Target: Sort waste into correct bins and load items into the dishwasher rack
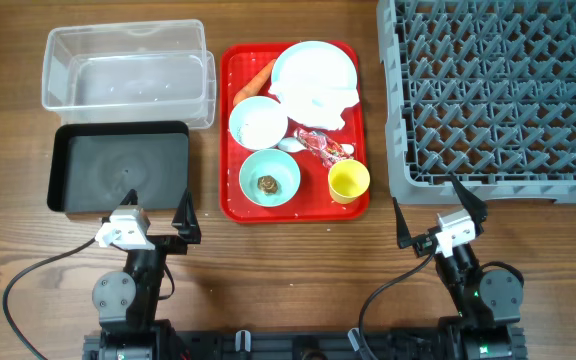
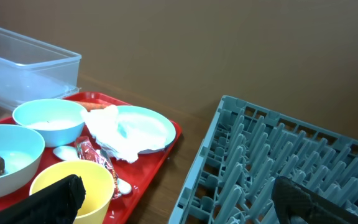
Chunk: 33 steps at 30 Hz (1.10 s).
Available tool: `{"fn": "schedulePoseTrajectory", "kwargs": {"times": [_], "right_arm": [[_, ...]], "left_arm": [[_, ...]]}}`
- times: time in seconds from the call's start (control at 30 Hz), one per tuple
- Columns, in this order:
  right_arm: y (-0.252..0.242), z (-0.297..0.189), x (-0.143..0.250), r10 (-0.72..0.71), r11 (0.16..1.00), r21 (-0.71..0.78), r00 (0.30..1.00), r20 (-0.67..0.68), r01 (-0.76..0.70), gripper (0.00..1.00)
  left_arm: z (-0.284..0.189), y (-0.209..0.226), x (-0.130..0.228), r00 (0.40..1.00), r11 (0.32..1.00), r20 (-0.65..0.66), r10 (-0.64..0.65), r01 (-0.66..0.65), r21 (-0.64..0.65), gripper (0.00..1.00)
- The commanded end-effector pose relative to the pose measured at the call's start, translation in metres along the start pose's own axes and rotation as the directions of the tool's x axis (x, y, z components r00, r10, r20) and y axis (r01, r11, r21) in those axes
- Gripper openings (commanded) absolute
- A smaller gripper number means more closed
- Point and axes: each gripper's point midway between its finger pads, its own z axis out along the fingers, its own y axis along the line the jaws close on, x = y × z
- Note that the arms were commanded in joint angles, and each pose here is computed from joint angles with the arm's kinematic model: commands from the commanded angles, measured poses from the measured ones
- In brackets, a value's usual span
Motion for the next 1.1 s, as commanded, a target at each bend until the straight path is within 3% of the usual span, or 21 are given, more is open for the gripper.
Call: {"fn": "schedulePoseTrajectory", "kwargs": {"times": [0.0, 0.53, 0.73, 1.07], "right_arm": [[-0.002, 0.0, -0.001, -0.007, 1.0, 0.008, 1.0, 0.007, 0.007, 1.0], [-0.005, 0.0, -0.005, -0.038, 0.999, 0.024, 0.999, 0.021, 0.037, 1.0], [-0.02, -0.009, -0.061, -0.105, 0.99, 0.112, 0.966, 0.235, 0.08, 1.0], [-0.034, -0.029, -0.117, -0.162, 0.976, 0.196, 0.909, 0.385, 0.091, 1.0]], "left_arm": [[0.0, -0.002, 0.003, 1.0, 1.0, -0.005, 0.015, -0.015, 0.015, 1.0], [0.0, 0.005, -0.001, 1.0, 0.999, 0.012, 0.016, -0.016, -0.031, 1.0], [-0.001, 0.001, -0.018, 0.996, 1.0, 0.08, 0.025, -0.024, -0.014, 1.0], [-0.017, -0.02, -0.083, 0.969, 0.998, 0.242, 0.049, -0.058, 0.03, 1.0]]}}
